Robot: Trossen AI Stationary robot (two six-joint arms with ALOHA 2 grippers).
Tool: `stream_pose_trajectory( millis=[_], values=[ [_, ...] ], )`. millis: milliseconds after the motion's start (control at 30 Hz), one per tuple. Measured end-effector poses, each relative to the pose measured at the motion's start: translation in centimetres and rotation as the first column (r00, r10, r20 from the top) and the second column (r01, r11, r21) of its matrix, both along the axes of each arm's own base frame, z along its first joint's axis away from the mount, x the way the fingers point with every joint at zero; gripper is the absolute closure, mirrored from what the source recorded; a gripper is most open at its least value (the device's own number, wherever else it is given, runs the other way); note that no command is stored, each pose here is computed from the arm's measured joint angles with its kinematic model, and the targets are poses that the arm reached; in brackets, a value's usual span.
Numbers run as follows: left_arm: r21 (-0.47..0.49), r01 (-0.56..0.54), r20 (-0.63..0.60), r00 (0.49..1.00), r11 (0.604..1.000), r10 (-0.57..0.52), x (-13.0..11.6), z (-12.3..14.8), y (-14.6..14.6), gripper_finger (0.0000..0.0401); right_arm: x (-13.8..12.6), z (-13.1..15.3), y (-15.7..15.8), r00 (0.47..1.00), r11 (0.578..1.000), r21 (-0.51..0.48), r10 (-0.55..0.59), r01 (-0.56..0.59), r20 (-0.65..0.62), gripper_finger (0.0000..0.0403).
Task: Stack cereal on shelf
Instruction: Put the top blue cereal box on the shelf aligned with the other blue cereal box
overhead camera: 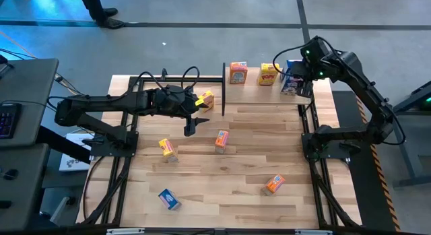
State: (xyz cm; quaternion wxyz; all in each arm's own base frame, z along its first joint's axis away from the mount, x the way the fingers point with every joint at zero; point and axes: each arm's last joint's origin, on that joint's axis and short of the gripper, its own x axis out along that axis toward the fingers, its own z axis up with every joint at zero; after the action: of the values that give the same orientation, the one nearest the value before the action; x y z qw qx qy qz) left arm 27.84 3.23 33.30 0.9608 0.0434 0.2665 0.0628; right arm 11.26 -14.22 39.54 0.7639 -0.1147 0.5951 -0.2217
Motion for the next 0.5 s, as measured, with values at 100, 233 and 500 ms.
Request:
stream_pose_trajectory(
  millis=[100, 233, 500],
  values=[
    [0.000, 0.000, 0.000, 1.000, 1.000, 0.000, 0.0, 0.0, 0.0, 0.0160, -0.3, 0.3, 0.3, 1.000, 1.000, -0.014, 0.000, 0.000, 0.012, 0.0195],
    [0.000, 0.000, 0.000, 1.000, 1.000, 0.000, 0.0, 0.0, 0.0, 0.0160, -0.8, 0.6, 0.9, 1.000, 0.999, -0.039, -0.018, 0.019, 0.024, 0.0197],
    [0.000, 0.000, 0.000, 1.000, 1.000, 0.000, 0.0, 0.0, 0.0, 0.0160, -1.8, 1.4, 2.1, 0.996, 0.997, -0.064, -0.036, 0.041, 0.081, 0.0197]
  ],
)
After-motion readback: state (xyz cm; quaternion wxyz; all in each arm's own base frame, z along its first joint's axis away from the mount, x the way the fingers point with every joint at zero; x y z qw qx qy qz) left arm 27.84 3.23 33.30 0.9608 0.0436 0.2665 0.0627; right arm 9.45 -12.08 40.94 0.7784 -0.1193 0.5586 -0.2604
